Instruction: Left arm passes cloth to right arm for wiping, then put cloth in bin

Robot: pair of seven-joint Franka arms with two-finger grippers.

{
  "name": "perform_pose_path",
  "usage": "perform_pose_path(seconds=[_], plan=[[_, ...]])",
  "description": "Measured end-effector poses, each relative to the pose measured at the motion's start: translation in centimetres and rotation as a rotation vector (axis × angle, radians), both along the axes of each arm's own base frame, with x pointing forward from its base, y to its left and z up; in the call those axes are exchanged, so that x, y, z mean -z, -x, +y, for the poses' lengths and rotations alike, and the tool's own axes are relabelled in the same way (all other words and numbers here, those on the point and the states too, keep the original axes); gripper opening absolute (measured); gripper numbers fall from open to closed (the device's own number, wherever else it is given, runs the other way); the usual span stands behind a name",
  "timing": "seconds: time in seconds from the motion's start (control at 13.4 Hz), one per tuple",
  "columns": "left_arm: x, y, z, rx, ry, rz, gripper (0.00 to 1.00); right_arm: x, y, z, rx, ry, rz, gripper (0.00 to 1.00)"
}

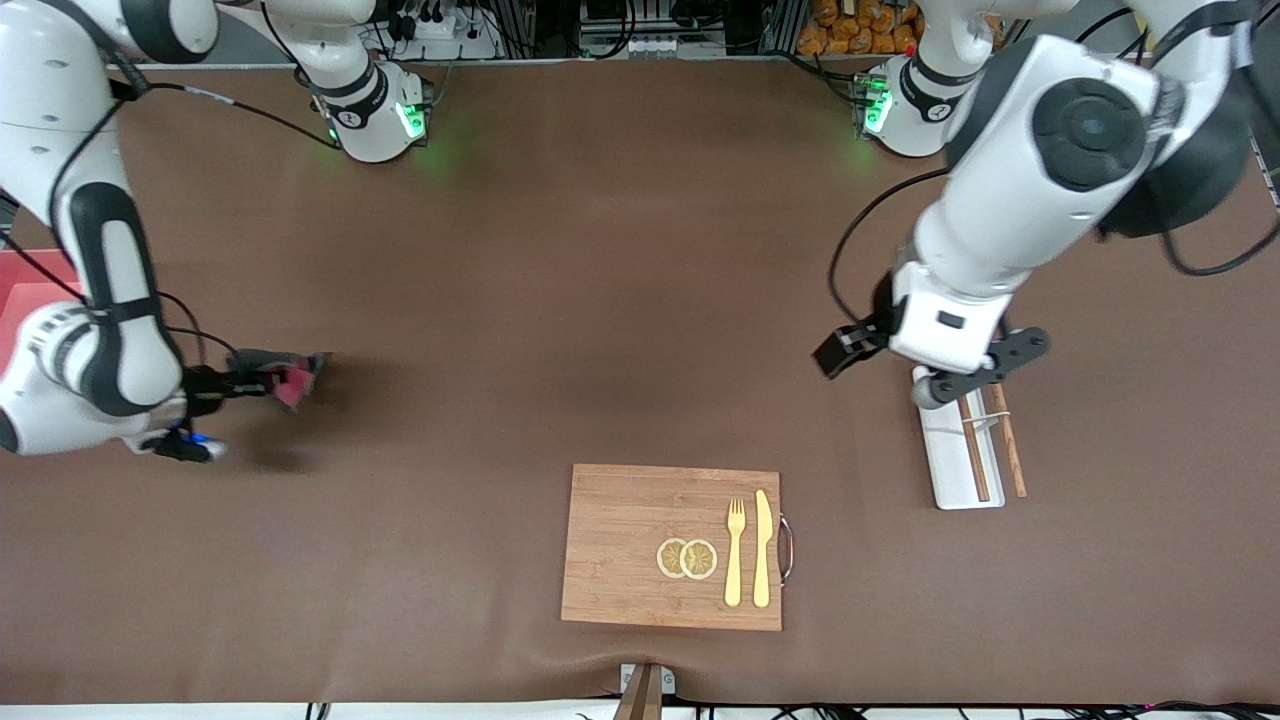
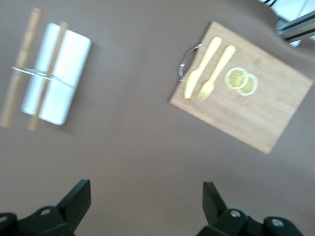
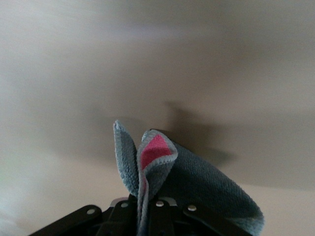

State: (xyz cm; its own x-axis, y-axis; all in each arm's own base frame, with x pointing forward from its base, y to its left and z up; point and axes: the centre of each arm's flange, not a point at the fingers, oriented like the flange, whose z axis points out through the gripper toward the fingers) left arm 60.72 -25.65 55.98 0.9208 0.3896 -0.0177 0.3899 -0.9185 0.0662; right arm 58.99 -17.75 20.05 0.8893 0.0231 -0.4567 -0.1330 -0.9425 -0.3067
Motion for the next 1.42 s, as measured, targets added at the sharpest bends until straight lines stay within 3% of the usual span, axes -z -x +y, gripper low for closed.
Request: perform_pose_path(seconds=[0.3,0.6,0.82,1.04,1.27,1.42], plan=[[-2.1,0.0,5.4,0.133,-0.023,0.02,1.0,-0.2,4.7,-11.1,-0.11,0.003,-0.022,0.06],[-3.4,0.9,11.2,0.238,-0.053,0.054,1.0,-6.0,5.8,-15.8,-0.199,0.104,-0.061,0.06],[-3.1,2.6,13.6,0.296,-0.065,0.056,1.0,-8.8,5.7,-15.9,-0.219,0.132,-0.089,0.06],[-4.7,5.8,16.3,0.327,-0.086,0.034,1.0,-6.5,5.3,-15.2,-0.234,0.133,-0.096,0.06],[-5.6,7.1,18.2,0.321,-0.091,0.018,1.0,-3.8,3.4,-11.0,-0.257,0.108,-0.076,0.06],[-5.8,7.0,17.8,0.348,-0.089,0.007,1.0,-2.3,2.1,-6.5,-0.24,0.042,-0.086,0.06]])
